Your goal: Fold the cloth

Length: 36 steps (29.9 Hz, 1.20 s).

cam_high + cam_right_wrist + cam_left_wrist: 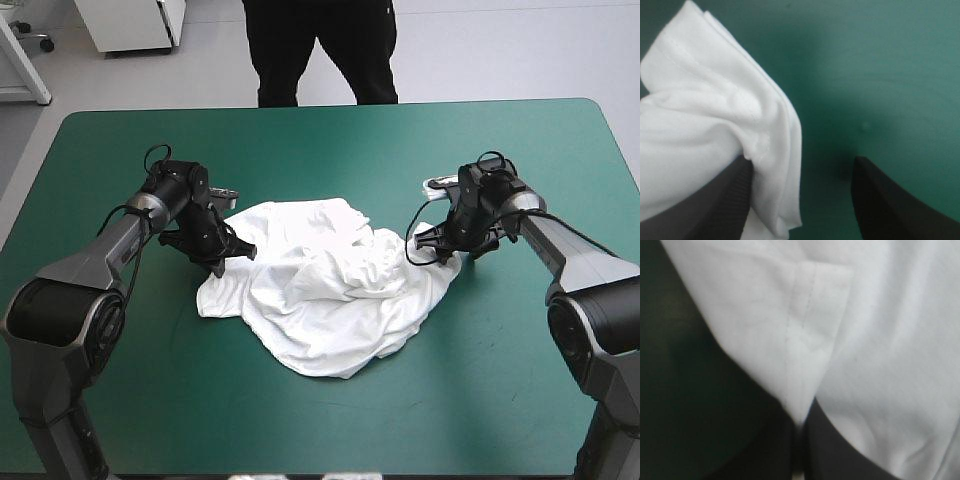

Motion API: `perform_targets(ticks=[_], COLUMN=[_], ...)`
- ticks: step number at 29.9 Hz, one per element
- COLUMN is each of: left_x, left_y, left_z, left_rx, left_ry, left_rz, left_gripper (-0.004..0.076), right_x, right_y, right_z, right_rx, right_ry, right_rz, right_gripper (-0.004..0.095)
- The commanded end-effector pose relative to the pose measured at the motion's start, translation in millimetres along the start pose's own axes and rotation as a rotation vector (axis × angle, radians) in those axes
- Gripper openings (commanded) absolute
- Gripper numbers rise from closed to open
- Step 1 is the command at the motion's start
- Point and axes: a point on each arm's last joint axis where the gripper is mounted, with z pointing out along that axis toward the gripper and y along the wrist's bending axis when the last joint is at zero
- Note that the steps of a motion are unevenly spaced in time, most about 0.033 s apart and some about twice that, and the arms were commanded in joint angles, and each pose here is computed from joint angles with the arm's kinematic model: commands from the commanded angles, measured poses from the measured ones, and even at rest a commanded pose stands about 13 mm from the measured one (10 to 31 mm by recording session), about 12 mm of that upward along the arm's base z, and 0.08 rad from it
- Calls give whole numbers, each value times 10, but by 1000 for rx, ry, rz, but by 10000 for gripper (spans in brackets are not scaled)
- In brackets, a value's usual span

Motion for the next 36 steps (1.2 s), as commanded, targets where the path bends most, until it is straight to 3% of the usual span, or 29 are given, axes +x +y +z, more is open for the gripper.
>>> perform_targets(ticks=[1, 7, 8, 14, 20, 27, 36], left_x=[-57, -70, -77, -29, 297, 986, 2066], left_y=[-37, -36, -35, -52, -99, -199, -348], left_z=[21, 20, 15, -208, -1008, -2097, -3517], left_rx=[24, 23, 21, 18, -9, -28, -37], left_ry=[-58, -72, -79, -136, -327, -689, -1313], left_rz=[0, -1, 1, 39, 60, 84, 119], left_gripper=[-9, -9, -9, -9, -9, -9, -9], right_x=[-19, -32, -33, -55, -107, 155, 982], right_y=[-2, 43, 43, 33, -72, -170, -227], right_z=[-2, 73, 73, -82, -923, -2228, -3782], right_rx=[-14, -60, -60, -58, -61, -65, -79], right_ry=[13, 21, 19, -5, -217, -566, -1069], right_rz=[6, -14, -13, -15, 3, 15, 14], right_gripper=[448, 13, -13, -17, -17, -17, -17])
